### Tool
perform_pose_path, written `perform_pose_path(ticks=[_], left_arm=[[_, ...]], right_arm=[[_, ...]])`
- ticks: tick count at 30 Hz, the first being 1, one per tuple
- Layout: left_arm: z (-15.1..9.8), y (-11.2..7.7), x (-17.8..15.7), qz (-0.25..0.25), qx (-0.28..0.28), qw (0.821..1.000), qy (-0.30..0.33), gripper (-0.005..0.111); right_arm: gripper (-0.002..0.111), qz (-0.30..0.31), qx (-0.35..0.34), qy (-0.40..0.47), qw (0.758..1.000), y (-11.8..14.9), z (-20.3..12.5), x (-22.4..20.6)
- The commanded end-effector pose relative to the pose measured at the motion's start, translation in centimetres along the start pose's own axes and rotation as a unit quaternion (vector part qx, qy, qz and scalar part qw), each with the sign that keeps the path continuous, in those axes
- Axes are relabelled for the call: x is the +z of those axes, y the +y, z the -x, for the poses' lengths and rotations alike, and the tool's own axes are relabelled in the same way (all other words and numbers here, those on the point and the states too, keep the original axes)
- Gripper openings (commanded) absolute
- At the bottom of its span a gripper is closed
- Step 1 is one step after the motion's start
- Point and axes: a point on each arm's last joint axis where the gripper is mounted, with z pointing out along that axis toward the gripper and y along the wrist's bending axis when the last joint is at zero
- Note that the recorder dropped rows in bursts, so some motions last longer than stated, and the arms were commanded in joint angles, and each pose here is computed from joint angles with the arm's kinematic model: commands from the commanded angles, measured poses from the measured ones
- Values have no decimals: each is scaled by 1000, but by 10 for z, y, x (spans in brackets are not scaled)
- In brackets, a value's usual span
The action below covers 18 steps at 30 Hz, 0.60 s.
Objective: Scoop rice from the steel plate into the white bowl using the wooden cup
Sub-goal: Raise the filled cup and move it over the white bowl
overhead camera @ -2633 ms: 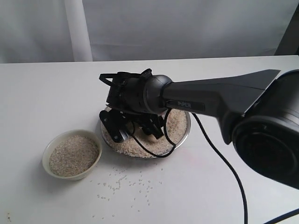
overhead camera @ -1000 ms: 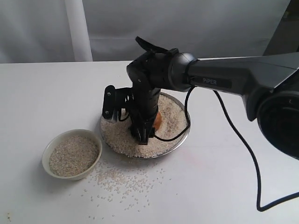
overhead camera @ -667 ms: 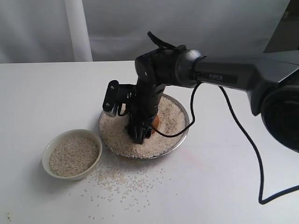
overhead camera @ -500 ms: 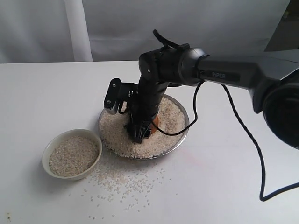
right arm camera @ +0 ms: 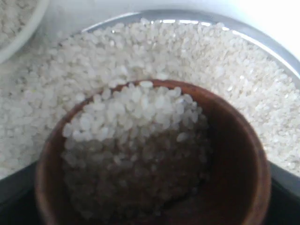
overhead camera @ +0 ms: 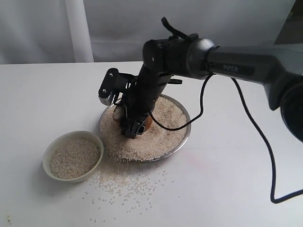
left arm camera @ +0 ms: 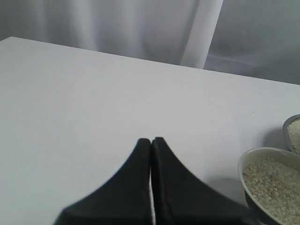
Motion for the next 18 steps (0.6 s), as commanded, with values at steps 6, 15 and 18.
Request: perform_pose_path(ticks=[6, 15, 18], left_arm=[[2, -1, 0, -5, -3, 1000, -4, 0], [2, -1, 0, -5, -3, 1000, -4, 0], [2, -1, 0, -5, -3, 1000, -4, 0]], right_arm=[[0, -1, 14, -22, 1000, -7, 0, -26], [0, -3, 23, -43, 999, -15, -3, -40], [0, -3, 20, -42, 999, -16, -3, -40]])
